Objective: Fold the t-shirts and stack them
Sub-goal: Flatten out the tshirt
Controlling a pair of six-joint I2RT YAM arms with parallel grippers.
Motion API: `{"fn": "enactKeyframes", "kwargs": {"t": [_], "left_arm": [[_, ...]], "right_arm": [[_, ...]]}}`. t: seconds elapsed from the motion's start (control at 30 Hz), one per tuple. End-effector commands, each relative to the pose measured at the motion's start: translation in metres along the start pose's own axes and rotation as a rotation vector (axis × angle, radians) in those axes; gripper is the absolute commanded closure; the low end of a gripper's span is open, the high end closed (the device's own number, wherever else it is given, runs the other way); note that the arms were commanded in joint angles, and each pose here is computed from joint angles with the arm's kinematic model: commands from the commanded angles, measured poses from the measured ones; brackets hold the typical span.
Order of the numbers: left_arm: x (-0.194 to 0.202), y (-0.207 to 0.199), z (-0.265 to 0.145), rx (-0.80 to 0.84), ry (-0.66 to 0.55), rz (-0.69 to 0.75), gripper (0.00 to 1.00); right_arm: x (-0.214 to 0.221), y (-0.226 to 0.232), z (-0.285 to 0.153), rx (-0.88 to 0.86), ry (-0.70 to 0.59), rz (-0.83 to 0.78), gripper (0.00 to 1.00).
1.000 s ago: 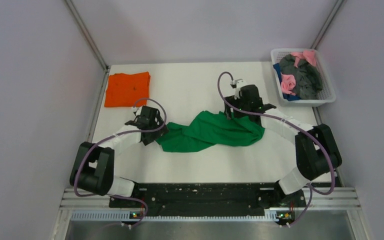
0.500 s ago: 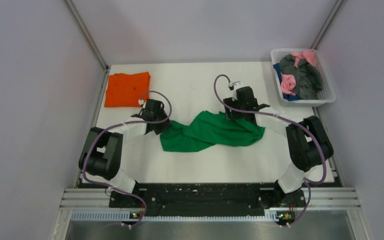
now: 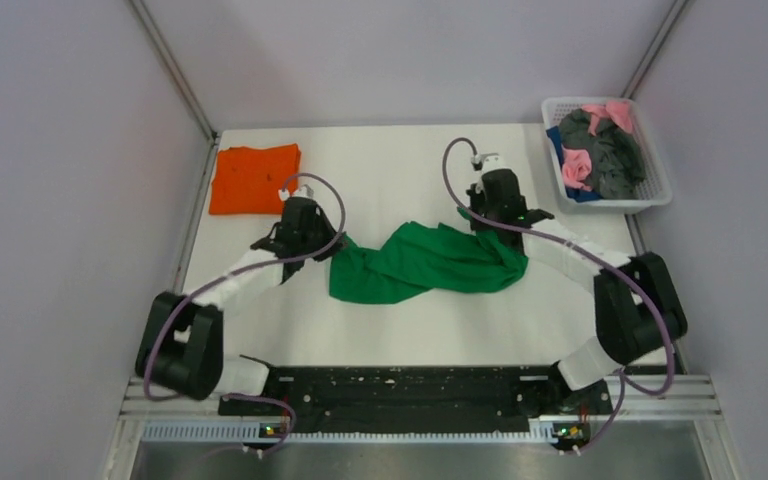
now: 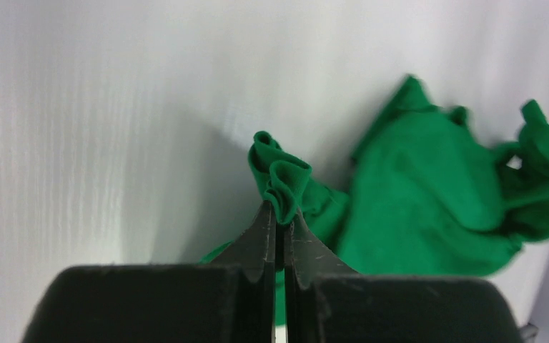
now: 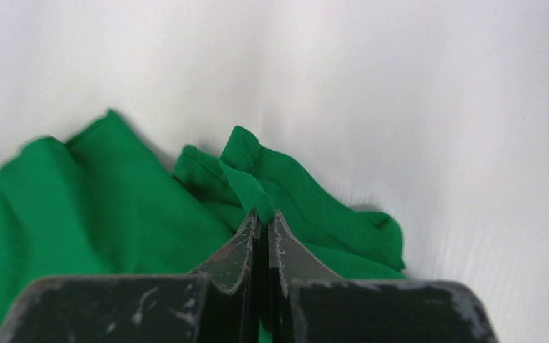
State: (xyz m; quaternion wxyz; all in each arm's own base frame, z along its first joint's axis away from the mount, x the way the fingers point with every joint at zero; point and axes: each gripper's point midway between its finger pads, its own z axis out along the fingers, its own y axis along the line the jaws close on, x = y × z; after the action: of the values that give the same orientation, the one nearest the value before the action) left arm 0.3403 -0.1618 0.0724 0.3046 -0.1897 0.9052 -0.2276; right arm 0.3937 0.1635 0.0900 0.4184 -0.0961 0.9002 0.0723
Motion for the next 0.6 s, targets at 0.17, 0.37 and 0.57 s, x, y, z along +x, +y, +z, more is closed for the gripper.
{"fn": "enactKeyframes", "kwargs": {"t": [0.17,0.37,0.57], "left_arm": [[-0.056,-0.084,-0.16,0.424,-0.401,0.119,1.0],[-0.096,-0.086,-0.279,0.435,-0.703,0.124,1.0],[-0.119,-0.074,-0.385,0.435,-0.966,0.093,1.0]], "right_arm": [[-0.107,-0.026,-0.156,0.066,-0.458,0.183,1.0],[-0.14,-0.051,-0.251,0.129,-0.656,0.27,1.0],[-0.145,-0.109,-0.341,0.4,-0.771,0.432,1.0]]}}
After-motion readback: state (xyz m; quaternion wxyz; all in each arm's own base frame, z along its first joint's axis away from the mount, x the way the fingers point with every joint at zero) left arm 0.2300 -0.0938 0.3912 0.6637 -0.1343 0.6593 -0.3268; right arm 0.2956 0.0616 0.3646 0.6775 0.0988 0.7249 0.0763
